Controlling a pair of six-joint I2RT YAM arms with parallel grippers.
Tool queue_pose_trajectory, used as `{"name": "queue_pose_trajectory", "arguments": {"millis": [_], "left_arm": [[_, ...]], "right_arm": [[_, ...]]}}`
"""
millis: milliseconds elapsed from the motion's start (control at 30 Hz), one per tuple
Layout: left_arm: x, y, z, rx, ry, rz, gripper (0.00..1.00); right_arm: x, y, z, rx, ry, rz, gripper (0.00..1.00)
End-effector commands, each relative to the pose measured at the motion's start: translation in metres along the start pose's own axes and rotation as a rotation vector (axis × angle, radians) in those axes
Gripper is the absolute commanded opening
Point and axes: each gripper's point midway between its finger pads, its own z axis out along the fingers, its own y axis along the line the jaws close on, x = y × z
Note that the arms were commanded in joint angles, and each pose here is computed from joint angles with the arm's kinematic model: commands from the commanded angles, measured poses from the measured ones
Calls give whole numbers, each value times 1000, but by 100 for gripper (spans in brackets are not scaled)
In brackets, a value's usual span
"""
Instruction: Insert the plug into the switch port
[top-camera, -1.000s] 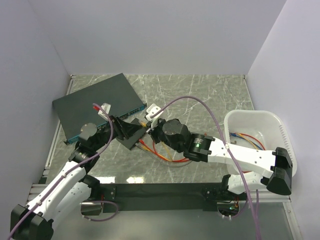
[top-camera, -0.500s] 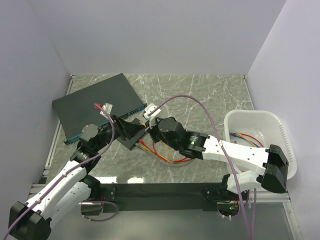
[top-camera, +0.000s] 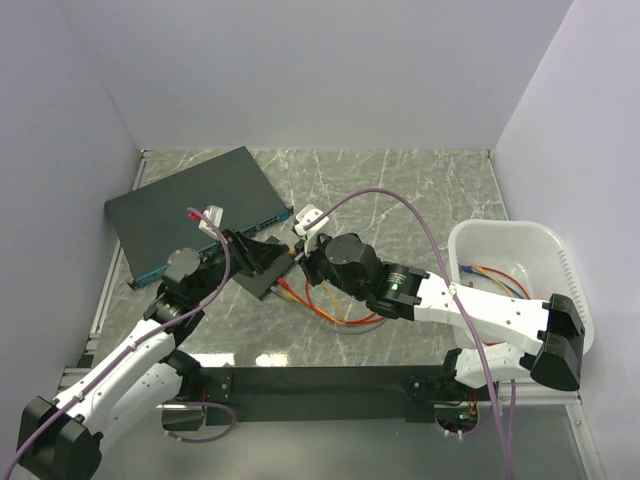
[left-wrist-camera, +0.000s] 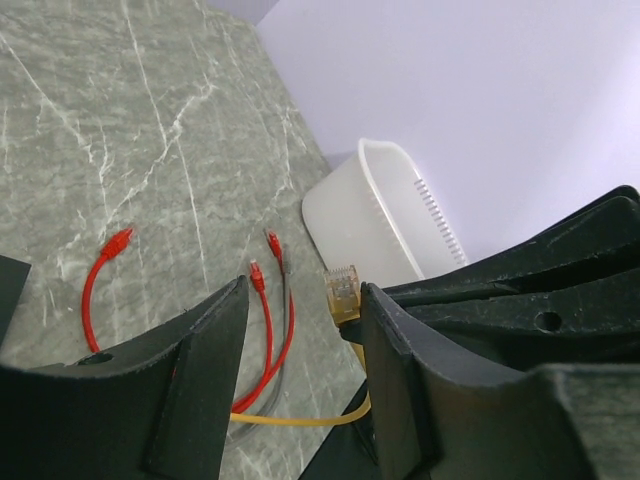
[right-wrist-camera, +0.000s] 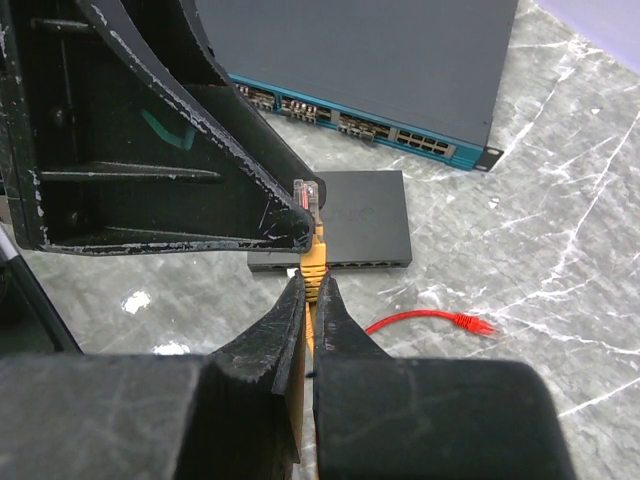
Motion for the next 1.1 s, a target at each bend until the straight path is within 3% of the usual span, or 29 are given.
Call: {"name": "queue_pose_trajectory", "arguments": {"millis": [0, 300, 467, 533, 567, 667, 700, 767, 800, 833, 900, 1033, 1067], "left_arm": [[-14, -11, 1, 41, -73, 11, 54], [-15, -10, 6, 44, -77, 7, 47], [-10, -10, 9, 49, -57, 11, 30], [-7, -8, 10, 51, -44, 15, 5], [-6, -8, 10, 52, -43, 16, 0], [-3, -8, 9, 57, -41, 20, 1], [-3, -6, 9, 52, -45, 19, 1], [-3, -4, 7, 46, -54, 20, 1], [-1, -2, 6, 43, -56, 25, 1], [-2, -3, 5, 50, -60, 30, 1], [-1, -9, 4, 84, -57, 53, 0], [-6, -38, -8, 233, -81, 165, 0], [-7, -48, -12, 278, -90, 203, 1]], "right_arm": [[-16, 5, -6, -29, -59, 38, 0], [-16, 5, -8, -34, -65, 46, 0], [-19, 3, -9, -25, -74, 49, 0], [-18, 3, -8, -22, -73, 49, 0], [-18, 2, -9, -21, -74, 51, 0], [-21, 1, -11, -13, -84, 74, 1], [-25, 0, -14, -19, -95, 84, 17], [-31, -6, -18, -14, -131, 118, 66], [-41, -13, -27, -18, -170, 146, 77], [-41, -7, -30, -86, -182, 190, 82], [-53, -34, -42, -105, -241, 260, 83], [-65, -52, -60, -296, -329, 404, 75], [-57, -37, -67, -431, -297, 407, 71]]}}
